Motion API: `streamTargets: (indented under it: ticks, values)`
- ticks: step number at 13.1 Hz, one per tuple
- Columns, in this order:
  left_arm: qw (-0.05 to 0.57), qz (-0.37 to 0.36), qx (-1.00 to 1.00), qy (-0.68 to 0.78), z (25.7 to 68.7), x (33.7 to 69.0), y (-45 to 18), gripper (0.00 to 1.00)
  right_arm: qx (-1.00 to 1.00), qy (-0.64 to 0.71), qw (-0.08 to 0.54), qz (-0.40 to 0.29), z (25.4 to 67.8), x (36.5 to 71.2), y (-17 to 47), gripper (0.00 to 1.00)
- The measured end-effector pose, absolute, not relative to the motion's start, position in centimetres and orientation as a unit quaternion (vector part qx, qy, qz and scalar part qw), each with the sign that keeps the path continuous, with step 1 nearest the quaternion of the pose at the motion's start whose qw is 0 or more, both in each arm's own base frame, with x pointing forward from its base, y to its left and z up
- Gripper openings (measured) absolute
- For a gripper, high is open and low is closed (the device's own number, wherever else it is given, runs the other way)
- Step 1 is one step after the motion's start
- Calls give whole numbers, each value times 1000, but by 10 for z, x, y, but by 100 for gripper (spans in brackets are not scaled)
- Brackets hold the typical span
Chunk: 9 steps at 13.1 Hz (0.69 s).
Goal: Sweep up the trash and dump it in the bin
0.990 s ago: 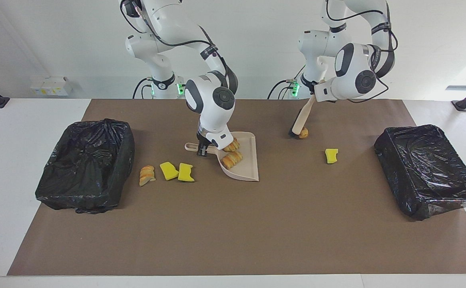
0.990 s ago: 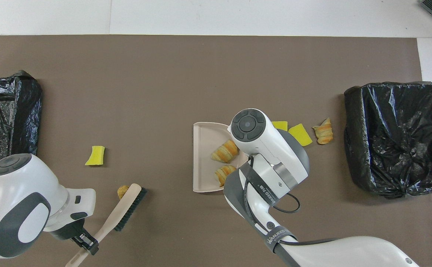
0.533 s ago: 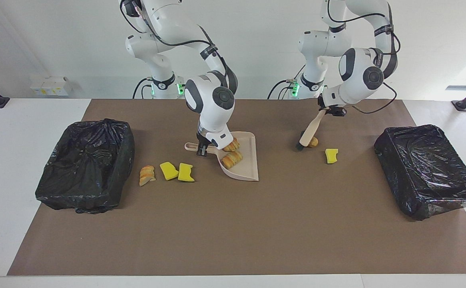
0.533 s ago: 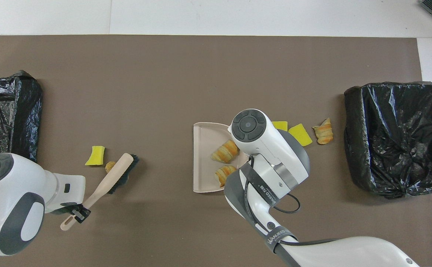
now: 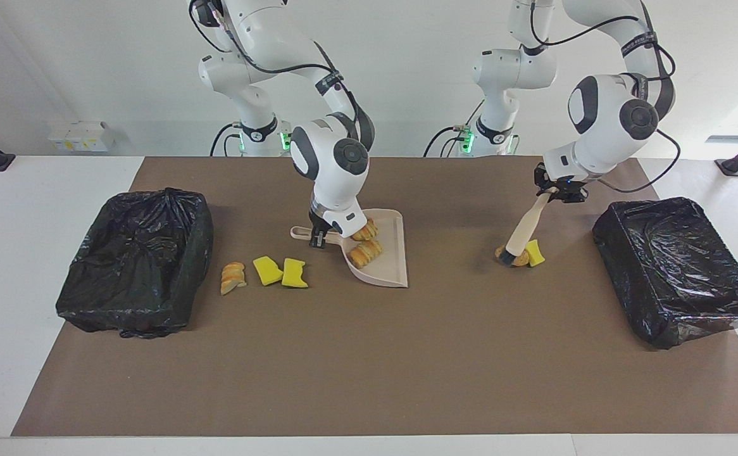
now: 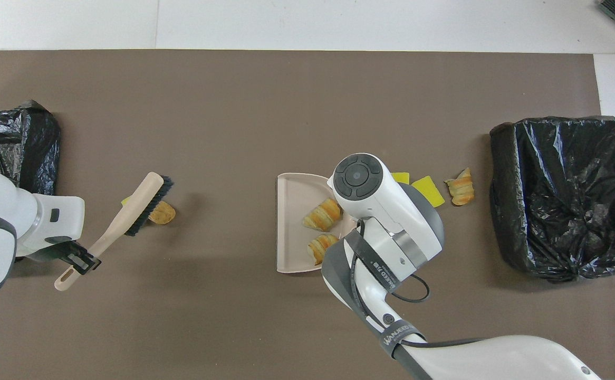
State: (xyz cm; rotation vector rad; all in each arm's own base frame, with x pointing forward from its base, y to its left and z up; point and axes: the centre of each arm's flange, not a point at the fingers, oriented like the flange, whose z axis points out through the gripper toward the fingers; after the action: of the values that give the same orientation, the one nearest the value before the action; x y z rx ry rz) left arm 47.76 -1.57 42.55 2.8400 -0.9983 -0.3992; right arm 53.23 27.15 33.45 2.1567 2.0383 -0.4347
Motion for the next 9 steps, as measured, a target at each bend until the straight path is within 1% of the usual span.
streamTargets:
  ticks: [5,7,9]
  values:
    - [49,-106,968,-223,426,480,57,26,718,678,71,-143,334,532,271,32]
    - [40,-90,979,-177,409,479,64,26,718,678,71,-143,334,532,271,32]
    - [36,-97,987,-125,380,468,62,26,717,679,71,-143,334,532,271,32]
